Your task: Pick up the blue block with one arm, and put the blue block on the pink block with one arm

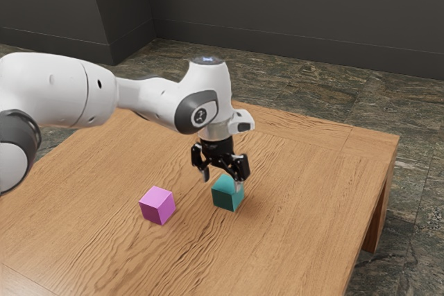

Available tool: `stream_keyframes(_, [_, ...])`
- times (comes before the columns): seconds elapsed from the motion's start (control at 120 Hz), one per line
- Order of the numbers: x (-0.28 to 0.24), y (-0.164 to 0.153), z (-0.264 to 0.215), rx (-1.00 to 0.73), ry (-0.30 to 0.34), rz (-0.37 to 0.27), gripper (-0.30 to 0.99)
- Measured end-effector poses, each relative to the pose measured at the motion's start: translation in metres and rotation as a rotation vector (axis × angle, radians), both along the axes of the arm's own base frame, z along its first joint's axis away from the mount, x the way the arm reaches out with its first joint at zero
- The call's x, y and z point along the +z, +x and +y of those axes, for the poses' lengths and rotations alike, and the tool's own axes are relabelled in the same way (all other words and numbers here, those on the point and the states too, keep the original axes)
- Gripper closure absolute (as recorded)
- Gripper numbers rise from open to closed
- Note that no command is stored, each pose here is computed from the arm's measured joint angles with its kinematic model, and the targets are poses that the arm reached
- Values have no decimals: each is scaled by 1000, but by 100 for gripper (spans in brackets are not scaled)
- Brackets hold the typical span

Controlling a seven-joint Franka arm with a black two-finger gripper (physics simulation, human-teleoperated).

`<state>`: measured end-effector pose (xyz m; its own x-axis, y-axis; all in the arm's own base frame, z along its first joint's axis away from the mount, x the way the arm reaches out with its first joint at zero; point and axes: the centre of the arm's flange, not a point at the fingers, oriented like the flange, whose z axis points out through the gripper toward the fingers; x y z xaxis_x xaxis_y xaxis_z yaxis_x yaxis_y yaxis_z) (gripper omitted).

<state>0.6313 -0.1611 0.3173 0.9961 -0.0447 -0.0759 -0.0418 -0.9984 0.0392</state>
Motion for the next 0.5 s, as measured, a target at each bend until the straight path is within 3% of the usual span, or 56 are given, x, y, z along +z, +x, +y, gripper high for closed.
stream_keyframes(0.5, [-26, 15, 11, -105, -32, -8, 0])
